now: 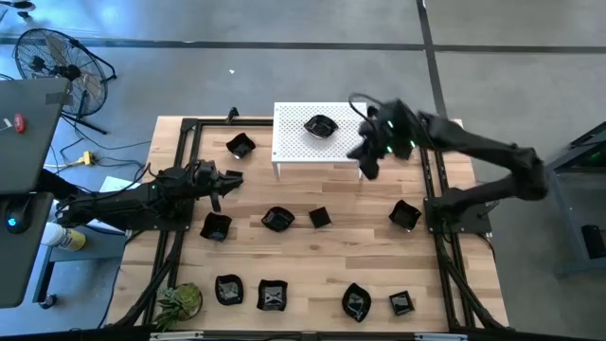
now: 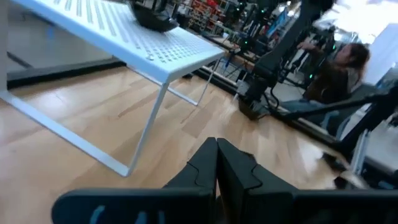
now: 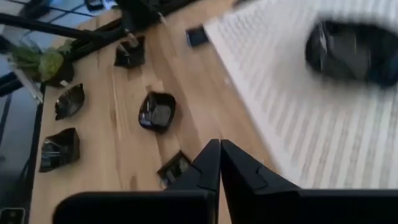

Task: Pick & Place Mini shaped plates
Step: Put the black distorted square plate on the shelf

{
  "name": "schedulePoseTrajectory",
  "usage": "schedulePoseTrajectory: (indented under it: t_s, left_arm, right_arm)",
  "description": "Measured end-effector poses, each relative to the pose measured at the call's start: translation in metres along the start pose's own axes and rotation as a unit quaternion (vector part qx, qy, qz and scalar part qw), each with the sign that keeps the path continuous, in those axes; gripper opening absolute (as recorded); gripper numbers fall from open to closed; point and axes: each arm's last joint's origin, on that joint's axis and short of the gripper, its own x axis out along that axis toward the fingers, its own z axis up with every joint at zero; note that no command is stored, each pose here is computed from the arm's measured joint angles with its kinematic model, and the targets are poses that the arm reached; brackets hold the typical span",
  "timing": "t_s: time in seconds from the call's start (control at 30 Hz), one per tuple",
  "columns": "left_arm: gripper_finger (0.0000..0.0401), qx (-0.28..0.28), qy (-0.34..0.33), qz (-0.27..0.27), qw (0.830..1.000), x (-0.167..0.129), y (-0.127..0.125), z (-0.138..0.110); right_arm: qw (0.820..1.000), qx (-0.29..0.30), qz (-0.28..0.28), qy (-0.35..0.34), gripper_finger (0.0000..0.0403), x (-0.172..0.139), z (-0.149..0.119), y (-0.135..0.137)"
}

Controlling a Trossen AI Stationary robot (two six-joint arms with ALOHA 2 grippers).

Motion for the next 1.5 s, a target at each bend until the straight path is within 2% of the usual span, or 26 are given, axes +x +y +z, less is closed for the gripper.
schedulePoseTrajectory:
  t_s: [0.1,0.23,0.47,0.73,0.9,1.23,1.5]
  left_arm:
    - [0.0001,-0.032,-0.003,0.009,0.999,0.000,0.001,0.000]
    - [0.0001,-0.025,-0.004,0.027,0.999,0.000,0.002,-0.001]
    - [0.0001,-0.018,-0.007,0.046,0.999,0.000,0.004,-0.001]
    - [0.0001,-0.016,0.004,0.051,0.999,0.000,0.004,-0.003]
    - [0.0001,-0.016,0.005,0.052,0.999,0.000,0.005,-0.003]
    - [0.0001,-0.012,0.006,0.053,0.999,0.000,0.005,-0.004]
    - [0.0001,-0.012,0.007,0.053,0.998,0.000,0.005,-0.004]
  right_arm:
    - [0.998,0.049,-0.021,0.015,0.0004,-0.005,-0.037,0.003]
    - [0.995,0.090,-0.024,0.043,0.0004,-0.004,-0.078,0.008]
    - [0.984,0.107,-0.042,0.137,0.0042,0.009,-0.124,0.019]
    - [0.961,0.054,-0.064,0.262,0.0111,0.022,-0.149,0.029]
    - [0.936,0.054,-0.116,0.327,0.0123,0.029,-0.165,0.035]
    - [0.912,0.056,-0.184,0.361,0.0119,0.053,-0.181,0.035]
    - [0.909,0.086,-0.172,0.370,0.0117,0.065,-0.206,0.024]
